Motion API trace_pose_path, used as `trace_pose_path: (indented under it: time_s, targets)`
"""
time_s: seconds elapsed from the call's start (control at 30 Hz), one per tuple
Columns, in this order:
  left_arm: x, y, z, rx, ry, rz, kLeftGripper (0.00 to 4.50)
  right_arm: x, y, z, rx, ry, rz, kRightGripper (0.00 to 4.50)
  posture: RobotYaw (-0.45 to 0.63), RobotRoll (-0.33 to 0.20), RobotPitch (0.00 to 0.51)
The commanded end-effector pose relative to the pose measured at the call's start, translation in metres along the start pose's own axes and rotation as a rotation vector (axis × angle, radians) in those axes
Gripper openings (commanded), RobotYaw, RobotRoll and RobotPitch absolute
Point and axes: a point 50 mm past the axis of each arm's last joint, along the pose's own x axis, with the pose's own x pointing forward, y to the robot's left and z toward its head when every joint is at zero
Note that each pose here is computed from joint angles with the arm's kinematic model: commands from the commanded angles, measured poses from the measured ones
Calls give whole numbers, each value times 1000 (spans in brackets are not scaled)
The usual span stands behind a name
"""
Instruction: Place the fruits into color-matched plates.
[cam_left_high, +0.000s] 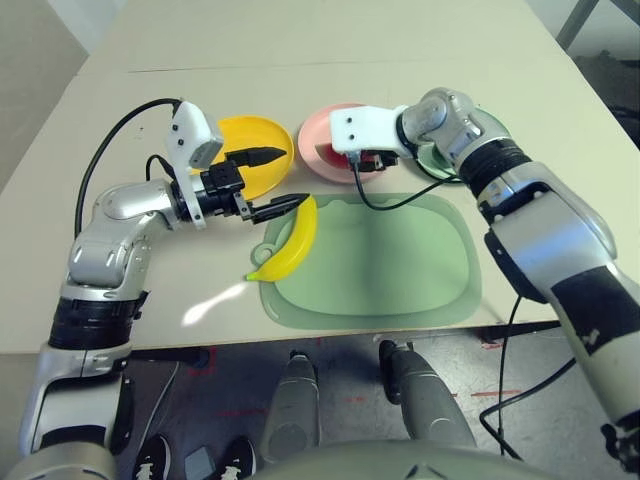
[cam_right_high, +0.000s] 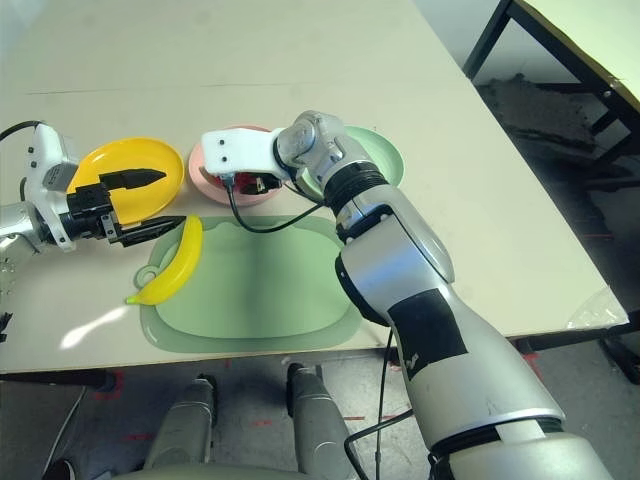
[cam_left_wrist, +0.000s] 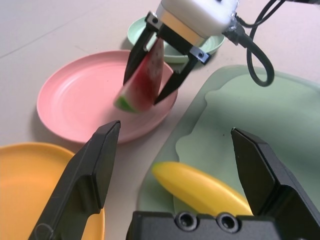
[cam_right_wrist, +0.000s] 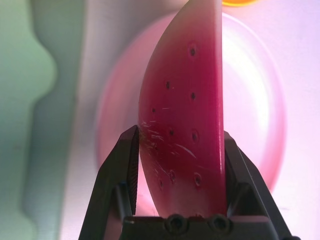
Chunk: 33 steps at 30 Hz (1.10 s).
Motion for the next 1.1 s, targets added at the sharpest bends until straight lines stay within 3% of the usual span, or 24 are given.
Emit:
trace_pose_path:
  time_s: [0.03, 0.17, 0.43, 0.67, 0.83, 0.9, 0.97, 1.1]
  targets:
    - [-6, 6, 0, 22, 12, 30, 4500, -1, -1, -3, -1, 6, -33, 3095, -6, 0, 237]
    - [-5, 7, -1, 29, 13, 20, 4500, -5, -2, -7, 0, 11, -37, 4484, -16, 0, 237]
    - [-1, 6, -3, 61, 20, -23, 4500, -30, -22, -2, -43, -34, -51, 4484, -29, 0, 235]
    - [-16, 17, -4, 163, 97, -74, 4500, -76, -32, -6, 76, -263, 8, 4484, -29, 0, 244]
    - [-25, 20, -12, 250, 184, -152, 4500, -93, 13, -23, 261, -425, 147, 4484, -29, 0, 247]
    - [-25, 19, -9, 333, 202, -234, 4500, -100, 44, -23, 547, -638, 123, 4484, -32, 0, 248]
    - [-25, 19, -6, 403, 212, -291, 4500, -105, 72, -21, 739, -746, 114, 4484, -35, 0, 246]
    - [-26, 26, -3, 559, 255, -380, 4500, -101, 114, -18, 791, -762, 89, 4484, -38, 0, 239]
